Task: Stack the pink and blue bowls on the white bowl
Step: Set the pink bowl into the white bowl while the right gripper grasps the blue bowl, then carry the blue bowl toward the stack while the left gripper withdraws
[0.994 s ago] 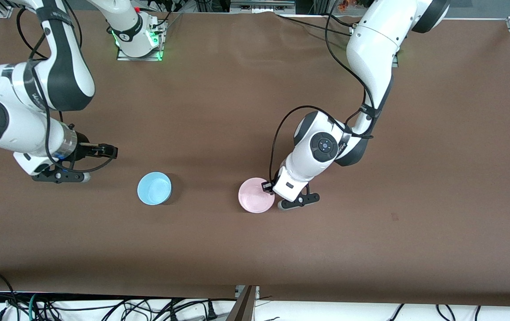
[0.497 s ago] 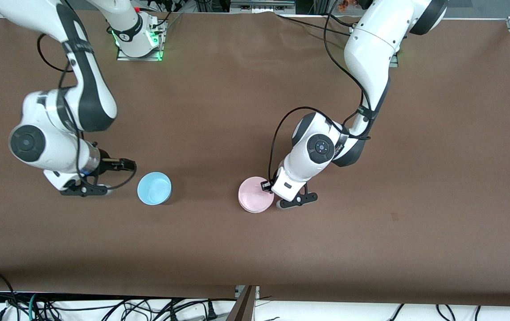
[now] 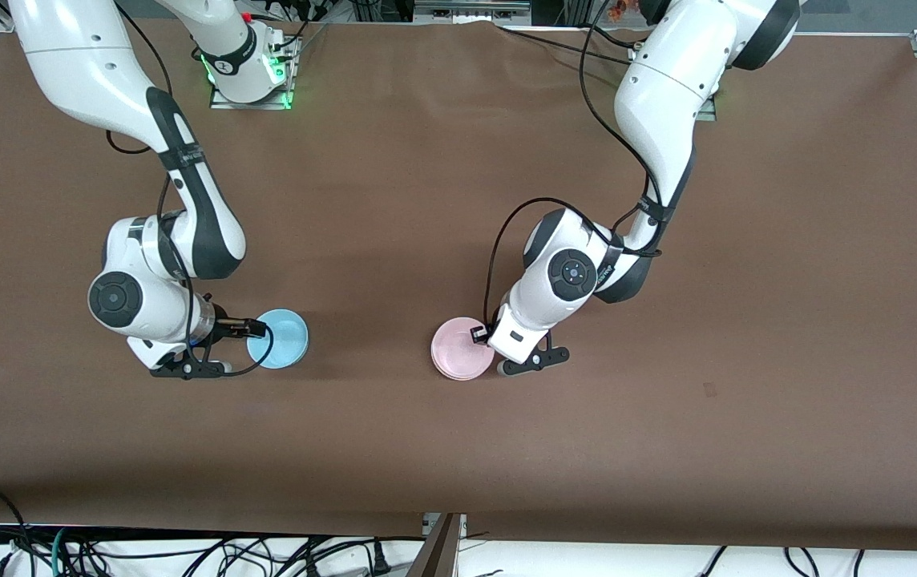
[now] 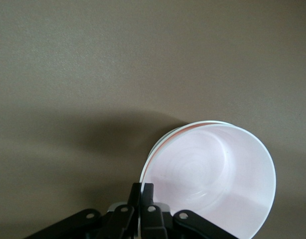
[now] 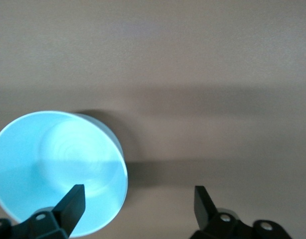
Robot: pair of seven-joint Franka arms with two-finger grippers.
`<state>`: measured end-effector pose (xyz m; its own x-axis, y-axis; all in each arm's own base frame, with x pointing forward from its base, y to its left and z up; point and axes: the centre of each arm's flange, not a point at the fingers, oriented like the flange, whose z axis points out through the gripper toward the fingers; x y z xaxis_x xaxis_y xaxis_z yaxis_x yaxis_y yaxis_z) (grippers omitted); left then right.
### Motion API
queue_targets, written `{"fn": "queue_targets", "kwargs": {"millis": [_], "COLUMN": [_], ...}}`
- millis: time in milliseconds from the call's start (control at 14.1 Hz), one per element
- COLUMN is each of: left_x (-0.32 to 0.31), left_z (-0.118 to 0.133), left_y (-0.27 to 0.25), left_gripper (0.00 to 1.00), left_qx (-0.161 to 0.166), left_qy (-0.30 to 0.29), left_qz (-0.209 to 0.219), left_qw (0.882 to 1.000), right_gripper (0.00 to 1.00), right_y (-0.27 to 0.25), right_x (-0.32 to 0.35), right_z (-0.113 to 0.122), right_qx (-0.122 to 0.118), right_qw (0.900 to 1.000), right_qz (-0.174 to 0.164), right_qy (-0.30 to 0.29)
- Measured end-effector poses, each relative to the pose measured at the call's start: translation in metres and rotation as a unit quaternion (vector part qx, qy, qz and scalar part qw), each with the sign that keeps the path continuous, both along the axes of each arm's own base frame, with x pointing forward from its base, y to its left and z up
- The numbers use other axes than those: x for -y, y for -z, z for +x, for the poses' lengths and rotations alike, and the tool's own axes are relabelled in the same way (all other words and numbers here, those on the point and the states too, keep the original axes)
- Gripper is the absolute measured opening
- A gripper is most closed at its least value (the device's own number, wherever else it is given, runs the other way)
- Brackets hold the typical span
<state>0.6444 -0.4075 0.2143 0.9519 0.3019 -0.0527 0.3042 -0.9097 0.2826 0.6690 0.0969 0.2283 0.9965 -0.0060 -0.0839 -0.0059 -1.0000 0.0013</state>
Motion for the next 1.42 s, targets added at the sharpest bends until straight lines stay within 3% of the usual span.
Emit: {"fn": "queue_targets", "kwargs": {"millis": [71,142,213,284,497,781,852,1135,1419], "left_x": [0.000,0.000,0.000,0.000,-0.003,-0.049,-0.078,-0.225,-0.346], "left_z": [0.000,0.000,0.000,0.000,0.006,0.026,0.035,0.055,0.042], "left_y": [0.000,0.000,0.001,0.000,-0.019,-0.092,-0.113,-0.188,-0.240], "left_gripper": [0.06,0.06,0.12,0.22,0.51,0.91,0.99,1.00,1.00], "left_qx": [-0.002,-0.004,-0.006,-0.007,-0.016,-0.037,-0.040,-0.051,-0.053], "left_qy": [-0.006,-0.013,-0.020,-0.025,-0.028,-0.041,-0.042,0.009,0.043], "left_qz": [0.000,0.000,-0.001,-0.001,0.000,0.013,0.022,0.056,0.100], "left_qw": [1.000,1.000,1.000,1.000,0.999,0.998,0.998,0.997,0.993], "right_gripper": [0.96,0.87,0.79,0.79,0.48,0.04,0.02,0.02,0.02], "right_y": [0.004,0.007,0.010,0.014,0.017,0.015,0.010,-0.035,-0.091], "right_x": [0.000,0.000,-0.001,-0.001,-0.001,-0.002,-0.002,-0.030,-0.112], "right_z": [0.001,0.001,0.002,0.002,0.003,0.004,0.006,0.020,0.022], "right_qx": [0.002,0.004,0.006,0.006,0.006,0.006,0.005,-0.025,-0.027], "right_qw": [1.000,1.000,1.000,1.000,1.000,0.999,0.998,0.995,0.987], "right_qz": [0.003,0.008,0.013,0.014,0.017,0.033,0.046,0.063,0.068], "right_qy": [0.003,0.008,0.012,0.014,0.017,0.032,0.043,0.075,0.146]}}
